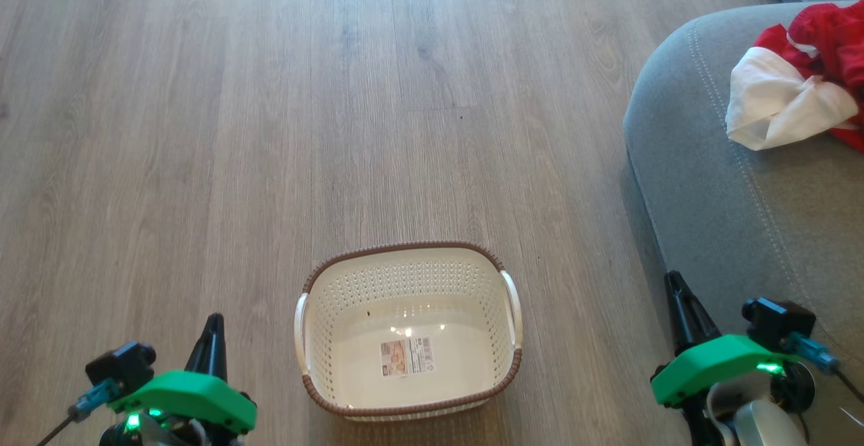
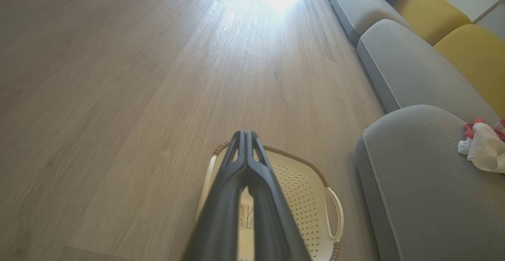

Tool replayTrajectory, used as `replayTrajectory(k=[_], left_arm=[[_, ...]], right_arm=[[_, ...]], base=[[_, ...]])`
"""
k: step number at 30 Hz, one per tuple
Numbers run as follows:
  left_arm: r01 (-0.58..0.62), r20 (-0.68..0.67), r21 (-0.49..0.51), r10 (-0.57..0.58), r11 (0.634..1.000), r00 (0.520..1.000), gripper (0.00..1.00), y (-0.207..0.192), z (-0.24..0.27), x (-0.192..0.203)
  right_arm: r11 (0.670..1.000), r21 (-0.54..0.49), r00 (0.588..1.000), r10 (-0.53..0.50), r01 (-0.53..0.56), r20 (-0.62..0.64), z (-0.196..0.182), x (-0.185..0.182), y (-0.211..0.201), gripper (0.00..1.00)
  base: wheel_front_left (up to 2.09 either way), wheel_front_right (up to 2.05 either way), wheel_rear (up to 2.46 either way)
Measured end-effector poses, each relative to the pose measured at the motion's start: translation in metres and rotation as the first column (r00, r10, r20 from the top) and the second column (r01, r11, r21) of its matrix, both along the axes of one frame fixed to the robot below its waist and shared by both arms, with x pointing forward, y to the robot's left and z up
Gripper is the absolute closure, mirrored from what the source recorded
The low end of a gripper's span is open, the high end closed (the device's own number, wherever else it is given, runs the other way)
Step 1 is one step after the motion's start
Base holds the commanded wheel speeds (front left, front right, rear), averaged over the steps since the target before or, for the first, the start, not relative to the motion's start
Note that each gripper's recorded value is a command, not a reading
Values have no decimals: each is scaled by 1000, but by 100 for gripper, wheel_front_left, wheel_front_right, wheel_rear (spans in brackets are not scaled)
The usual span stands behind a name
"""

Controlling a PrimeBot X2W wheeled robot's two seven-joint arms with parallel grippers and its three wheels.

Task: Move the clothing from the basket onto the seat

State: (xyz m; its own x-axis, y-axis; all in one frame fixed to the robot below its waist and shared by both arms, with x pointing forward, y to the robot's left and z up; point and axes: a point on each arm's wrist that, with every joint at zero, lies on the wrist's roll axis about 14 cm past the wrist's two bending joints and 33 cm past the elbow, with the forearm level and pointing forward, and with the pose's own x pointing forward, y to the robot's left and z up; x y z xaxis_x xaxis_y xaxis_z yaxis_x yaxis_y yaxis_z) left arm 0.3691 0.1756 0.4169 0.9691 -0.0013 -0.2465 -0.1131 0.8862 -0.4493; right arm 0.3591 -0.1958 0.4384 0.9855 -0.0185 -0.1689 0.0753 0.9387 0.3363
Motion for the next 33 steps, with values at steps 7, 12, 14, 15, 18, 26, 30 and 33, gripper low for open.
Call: replayTrajectory(k=[7,12,14,15,18,26,30,33], left_arm=[[-27,-1,-69,27,997,1000,100,2,3,1],[-44,-1,-122,44,992,999,100,4,5,1],[-50,-1,-142,51,989,999,100,4,6,1],[-51,-3,-152,52,987,999,100,4,6,1],[-62,-7,-181,62,981,998,100,5,6,1],[-85,-8,-261,86,962,996,100,7,10,2],[-96,-10,-299,98,949,995,100,8,11,2],[-102,-15,-329,103,939,995,100,8,12,2]], right_arm=[[996,79,1000,-28,28,2,2,1,-3,100],[990,137,999,-44,44,-3,3,2,-4,100],[986,159,999,-51,50,-3,3,2,-4,100],[984,170,999,-53,53,-5,4,3,-4,100],[977,204,998,-63,63,-2,5,3,-5,100],[952,295,996,-89,86,-5,7,4,-7,100],[936,339,995,-99,96,-8,8,5,-8,100],[922,373,994,-107,104,-12,8,5,-9,100]], base=[[0,0,0],[0,0,0],[0,0,0],[0,0,0],[0,0,0],[0,0,0],[0,0,0],[0,0,0]])
